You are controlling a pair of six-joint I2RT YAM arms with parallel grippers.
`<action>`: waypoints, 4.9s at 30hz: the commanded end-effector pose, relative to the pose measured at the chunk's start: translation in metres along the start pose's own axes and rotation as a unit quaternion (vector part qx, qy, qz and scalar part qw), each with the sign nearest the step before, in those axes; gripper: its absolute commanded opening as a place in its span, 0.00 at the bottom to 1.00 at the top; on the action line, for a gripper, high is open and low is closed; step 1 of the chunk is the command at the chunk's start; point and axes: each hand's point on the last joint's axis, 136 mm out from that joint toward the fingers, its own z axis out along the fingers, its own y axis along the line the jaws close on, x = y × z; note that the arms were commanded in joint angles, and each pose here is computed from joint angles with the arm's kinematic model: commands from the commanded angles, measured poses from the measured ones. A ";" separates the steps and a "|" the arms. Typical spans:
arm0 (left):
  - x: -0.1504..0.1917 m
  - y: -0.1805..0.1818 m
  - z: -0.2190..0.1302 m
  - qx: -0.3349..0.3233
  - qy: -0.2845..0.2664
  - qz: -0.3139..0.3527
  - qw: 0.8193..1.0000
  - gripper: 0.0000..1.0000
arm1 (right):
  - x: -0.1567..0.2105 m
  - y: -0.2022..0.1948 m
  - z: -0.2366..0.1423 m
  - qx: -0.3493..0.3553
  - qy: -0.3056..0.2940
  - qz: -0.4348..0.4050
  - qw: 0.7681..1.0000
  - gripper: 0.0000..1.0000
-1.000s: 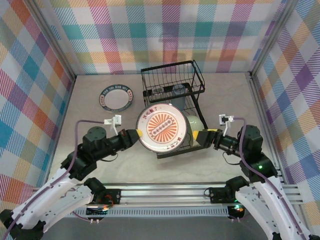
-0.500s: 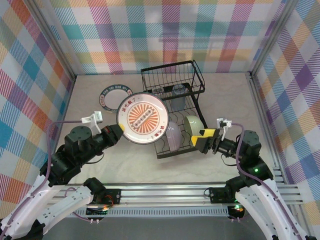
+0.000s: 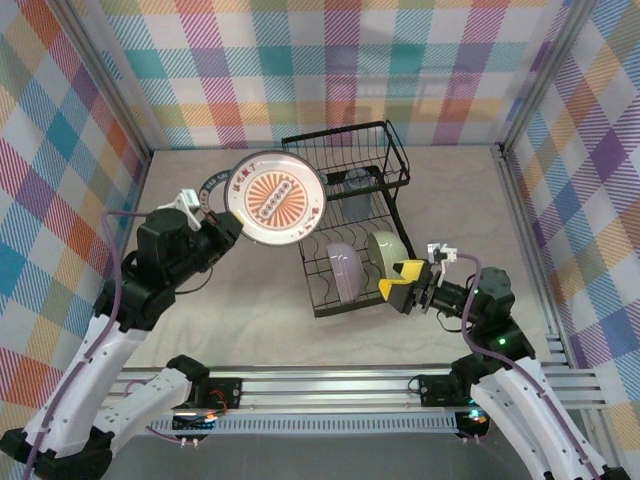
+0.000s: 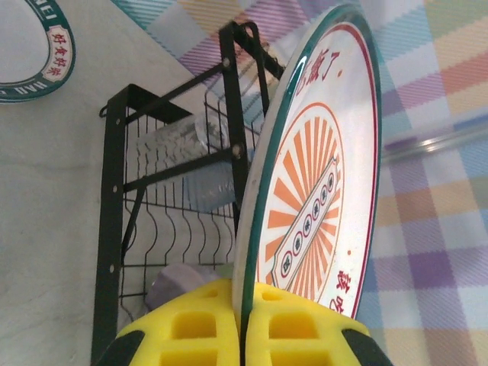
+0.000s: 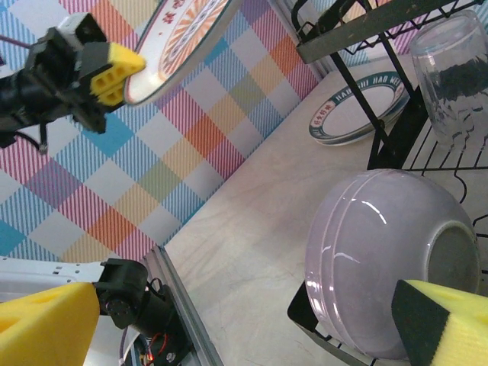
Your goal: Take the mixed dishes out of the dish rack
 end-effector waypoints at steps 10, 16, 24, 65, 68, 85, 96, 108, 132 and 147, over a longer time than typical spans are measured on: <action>-0.096 0.008 0.039 0.058 -0.058 -0.079 0.993 0.00 | -0.002 0.013 -0.010 -0.032 -0.040 -0.050 0.997 0.99; -0.125 0.077 0.072 0.019 -0.076 -0.115 0.990 0.00 | 0.000 0.010 -0.008 -0.027 -0.040 -0.050 0.998 0.99; -0.131 0.138 0.119 -0.030 -0.063 -0.115 0.991 0.00 | 0.001 0.011 -0.008 -0.029 -0.039 -0.052 0.997 0.99; -0.129 0.275 0.216 -0.109 -0.038 -0.151 0.982 0.00 | 0.012 0.007 0.005 -0.031 -0.009 -0.054 0.998 0.99; -0.129 0.277 0.218 -0.111 -0.036 -0.152 0.981 0.02 | 0.013 0.007 0.006 -0.031 -0.007 -0.053 0.998 0.99; -0.127 0.280 0.220 -0.119 -0.029 -0.153 0.981 0.25 | 0.013 0.006 0.006 -0.024 -0.007 -0.059 0.998 0.99; -0.125 0.275 0.214 -0.125 -0.019 -0.139 0.982 0.50 | 0.014 0.005 0.006 -0.022 -0.006 -0.059 0.998 0.99; -0.123 0.273 0.203 -0.183 0.028 -0.105 0.977 1.00 | 0.014 0.007 0.006 -0.022 -0.006 -0.062 0.998 0.99; -0.126 0.255 0.189 -0.221 0.027 -0.086 0.971 1.00 | 0.014 -0.002 0.008 0.001 -0.008 -0.059 0.998 0.99; -0.037 0.153 0.075 -0.160 0.061 0.014 0.985 1.00 | -0.029 -0.080 -0.042 0.339 -0.022 0.058 0.939 0.99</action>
